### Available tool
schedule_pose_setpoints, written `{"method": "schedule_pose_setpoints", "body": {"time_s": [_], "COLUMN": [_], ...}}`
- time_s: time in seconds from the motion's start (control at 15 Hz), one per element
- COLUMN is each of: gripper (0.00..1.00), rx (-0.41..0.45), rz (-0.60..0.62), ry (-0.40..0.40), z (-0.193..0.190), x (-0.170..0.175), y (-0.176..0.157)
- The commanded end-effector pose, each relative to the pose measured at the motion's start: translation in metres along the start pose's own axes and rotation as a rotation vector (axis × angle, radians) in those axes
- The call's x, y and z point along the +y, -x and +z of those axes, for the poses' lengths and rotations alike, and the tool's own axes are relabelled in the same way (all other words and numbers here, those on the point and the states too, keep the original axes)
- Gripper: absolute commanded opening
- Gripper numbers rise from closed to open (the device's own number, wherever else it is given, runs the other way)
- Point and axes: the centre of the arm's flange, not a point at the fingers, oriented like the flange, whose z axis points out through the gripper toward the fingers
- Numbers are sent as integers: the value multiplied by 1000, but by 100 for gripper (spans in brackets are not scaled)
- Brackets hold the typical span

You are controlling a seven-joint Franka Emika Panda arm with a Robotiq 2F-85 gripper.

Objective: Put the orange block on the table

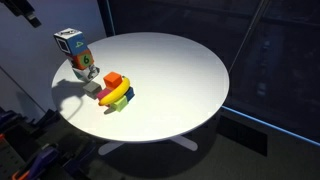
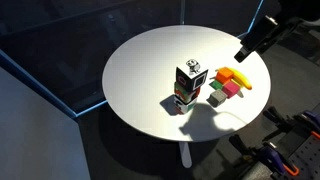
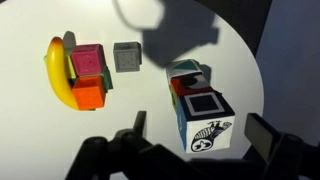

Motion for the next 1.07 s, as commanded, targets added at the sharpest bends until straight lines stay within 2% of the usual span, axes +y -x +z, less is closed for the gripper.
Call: {"method": "schedule_pose_setpoints", "body": {"time_s": [0.0,0.4,1.0], "gripper": [100,100,100], "rx": [0,0,3], "rz": [0,0,132], "ry": [0,0,70], "z": [0,0,-15], "x": [0,0,21], "y": [0,0,-42]}}
